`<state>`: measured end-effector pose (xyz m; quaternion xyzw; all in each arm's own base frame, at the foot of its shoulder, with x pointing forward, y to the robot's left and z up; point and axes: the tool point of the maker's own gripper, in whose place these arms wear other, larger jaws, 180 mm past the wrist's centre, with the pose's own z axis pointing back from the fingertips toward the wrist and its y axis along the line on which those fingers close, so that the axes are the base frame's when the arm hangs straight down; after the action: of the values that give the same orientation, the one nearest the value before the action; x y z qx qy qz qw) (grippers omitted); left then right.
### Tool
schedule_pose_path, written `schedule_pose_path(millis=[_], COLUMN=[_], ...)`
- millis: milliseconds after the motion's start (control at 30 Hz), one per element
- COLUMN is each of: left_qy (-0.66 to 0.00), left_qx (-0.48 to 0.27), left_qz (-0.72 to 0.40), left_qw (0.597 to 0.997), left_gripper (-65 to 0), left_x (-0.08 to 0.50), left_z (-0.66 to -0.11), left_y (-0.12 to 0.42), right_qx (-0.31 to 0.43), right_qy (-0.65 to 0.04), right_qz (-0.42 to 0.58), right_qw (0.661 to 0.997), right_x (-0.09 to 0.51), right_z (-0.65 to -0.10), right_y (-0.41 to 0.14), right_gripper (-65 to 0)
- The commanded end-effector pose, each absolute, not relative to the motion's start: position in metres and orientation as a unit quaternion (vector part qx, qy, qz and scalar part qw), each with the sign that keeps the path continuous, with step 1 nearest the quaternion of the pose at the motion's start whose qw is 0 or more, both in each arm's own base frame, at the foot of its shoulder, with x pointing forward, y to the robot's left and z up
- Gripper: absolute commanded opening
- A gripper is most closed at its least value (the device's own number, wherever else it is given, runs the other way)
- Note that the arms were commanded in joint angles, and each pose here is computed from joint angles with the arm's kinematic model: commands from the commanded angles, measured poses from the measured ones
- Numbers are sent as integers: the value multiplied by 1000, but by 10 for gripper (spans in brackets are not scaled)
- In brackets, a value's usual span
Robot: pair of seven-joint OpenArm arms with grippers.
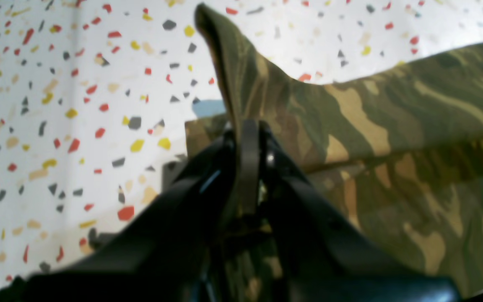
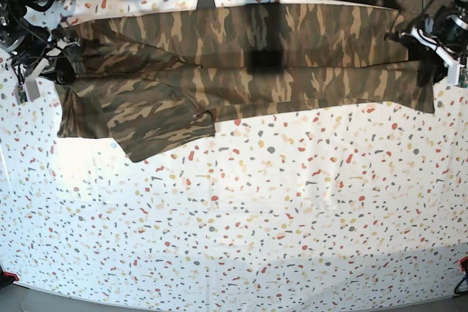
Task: Fold the T-shirt properly
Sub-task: 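Fold the hem over toward the collar with both grippers, then release the hem and move the right gripper to the sleeve beside it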
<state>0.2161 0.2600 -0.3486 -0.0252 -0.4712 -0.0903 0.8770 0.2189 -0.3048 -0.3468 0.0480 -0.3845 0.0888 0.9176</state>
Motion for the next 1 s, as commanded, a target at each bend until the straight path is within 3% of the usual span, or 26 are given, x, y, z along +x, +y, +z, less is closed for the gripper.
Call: schedule_pose_path(millis=[0, 200, 300, 367, 467, 533, 600, 767, 967], left_qy=[-485, -467, -460, -458, -452, -449, -451, -480, -504], left_qx=[-14, 17, 19, 20, 24, 24, 21, -36, -62], left_qz=[-99, -123, -123, -123, -119, -119, -116, -73, -54], left_qw=[869, 876, 879, 880, 884, 885, 885, 873, 860], left_gripper=[-650, -650, -423, -349, -347, -347, -347, -347, -347], left_x=[221, 217, 216, 215, 214, 214, 214, 220, 225], left_z=[-338, -344, -346, -347, -349, -350, -349, -339, -329], left_y=[265, 271, 272, 273, 275, 275, 274, 263, 258], right_qx=[42, 42, 41, 41, 41, 41, 46, 83, 112], right_qy=[-402, -394, -387, -384, -384, -386, -394, -430, -422], right_qz=[99, 98, 99, 99, 99, 99, 97, 87, 132], right_qw=[910, 913, 916, 917, 917, 916, 913, 895, 890], right_x=[225, 223, 221, 221, 220, 222, 225, 250, 294], right_z=[-336, -338, -340, -341, -341, -340, -337, -318, -305], right_y=[-306, -306, -307, -307, -307, -307, -305, -293, -260], right_gripper=[-650, -650, -650, -650, -650, -547, -484, -480, -480])
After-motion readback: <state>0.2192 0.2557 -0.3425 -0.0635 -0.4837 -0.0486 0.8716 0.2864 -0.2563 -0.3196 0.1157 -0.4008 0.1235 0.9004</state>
